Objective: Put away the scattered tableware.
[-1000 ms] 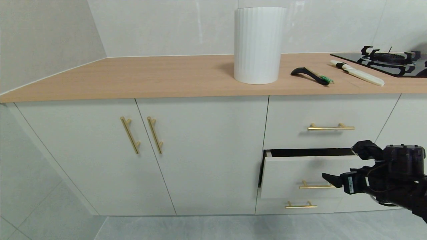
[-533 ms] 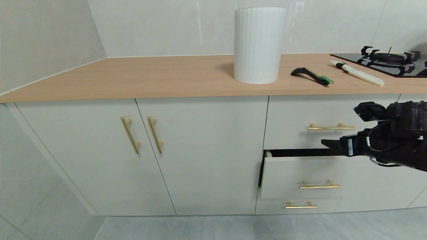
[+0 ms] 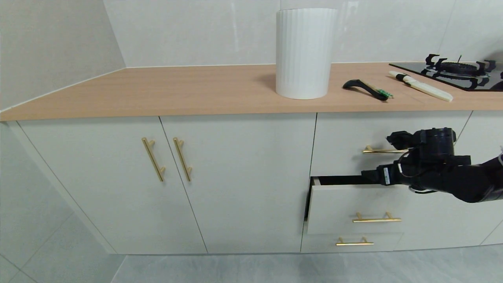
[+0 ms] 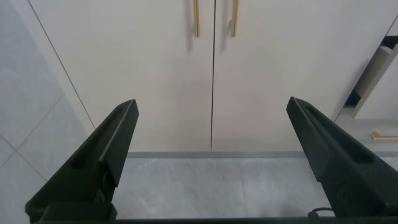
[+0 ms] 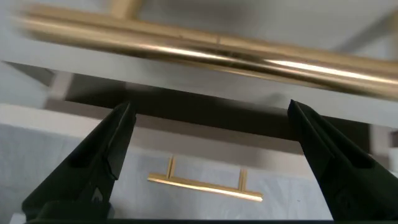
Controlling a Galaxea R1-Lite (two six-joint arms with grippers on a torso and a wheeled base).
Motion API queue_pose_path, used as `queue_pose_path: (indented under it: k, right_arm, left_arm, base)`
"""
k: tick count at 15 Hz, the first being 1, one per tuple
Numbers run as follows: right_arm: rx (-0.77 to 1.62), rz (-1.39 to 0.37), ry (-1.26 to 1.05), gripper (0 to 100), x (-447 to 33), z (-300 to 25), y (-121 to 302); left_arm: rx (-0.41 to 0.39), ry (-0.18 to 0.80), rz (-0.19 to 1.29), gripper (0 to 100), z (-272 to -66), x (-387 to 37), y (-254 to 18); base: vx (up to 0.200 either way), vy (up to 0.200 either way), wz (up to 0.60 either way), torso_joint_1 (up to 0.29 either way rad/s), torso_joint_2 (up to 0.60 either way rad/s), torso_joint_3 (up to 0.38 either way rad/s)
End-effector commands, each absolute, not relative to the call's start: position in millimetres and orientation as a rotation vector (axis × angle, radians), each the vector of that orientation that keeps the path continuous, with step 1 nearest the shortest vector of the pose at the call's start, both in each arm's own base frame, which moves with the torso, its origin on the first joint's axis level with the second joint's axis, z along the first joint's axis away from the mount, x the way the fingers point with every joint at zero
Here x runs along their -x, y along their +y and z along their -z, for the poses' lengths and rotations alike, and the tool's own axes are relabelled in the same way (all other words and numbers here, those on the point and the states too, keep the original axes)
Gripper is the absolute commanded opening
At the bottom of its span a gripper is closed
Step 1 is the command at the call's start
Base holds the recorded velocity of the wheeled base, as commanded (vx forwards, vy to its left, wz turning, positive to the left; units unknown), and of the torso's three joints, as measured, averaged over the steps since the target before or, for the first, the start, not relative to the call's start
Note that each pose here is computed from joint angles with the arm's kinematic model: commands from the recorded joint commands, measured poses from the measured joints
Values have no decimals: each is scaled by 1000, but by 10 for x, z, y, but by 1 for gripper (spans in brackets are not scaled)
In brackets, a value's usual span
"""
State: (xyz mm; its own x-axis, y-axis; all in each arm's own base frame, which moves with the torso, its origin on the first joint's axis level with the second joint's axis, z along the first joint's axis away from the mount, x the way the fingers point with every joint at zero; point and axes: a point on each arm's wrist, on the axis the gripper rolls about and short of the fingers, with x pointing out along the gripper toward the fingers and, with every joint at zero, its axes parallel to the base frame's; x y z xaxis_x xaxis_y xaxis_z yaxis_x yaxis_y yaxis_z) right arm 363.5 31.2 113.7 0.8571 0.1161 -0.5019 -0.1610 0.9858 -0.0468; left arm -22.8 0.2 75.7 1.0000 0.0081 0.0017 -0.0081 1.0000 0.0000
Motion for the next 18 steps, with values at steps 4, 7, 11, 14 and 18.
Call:
queue_pose_path:
  k: [4, 7, 11, 14, 18]
  right_arm:
    - [107, -110, 577, 100, -3848, -846, 354]
    - [109, -113, 582, 100, -3908, -793, 384]
    - [109, -117, 598, 100, -3883, -788, 382]
    - [112, -123, 653, 100, -3786, -870, 373]
    - [114, -128, 676, 100, -3656, -987, 361]
  left_arm:
    - [0, 0, -8, 100, -757, 227, 2]
    - [0, 0, -8, 100, -757, 227, 2]
    - [0, 0, -8, 100, -757, 227, 2]
    - [0, 0, -9, 100, -757, 227, 2]
    - [0, 0, -8, 100, -757, 227, 2]
  base:
    - [0, 0, 0, 0, 0, 0]
    - [0, 0, 0, 0, 0, 0]
    - [0, 0, 0, 0, 0, 0]
    - [0, 0, 0, 0, 0, 0]
    - [0, 0, 0, 0, 0, 0]
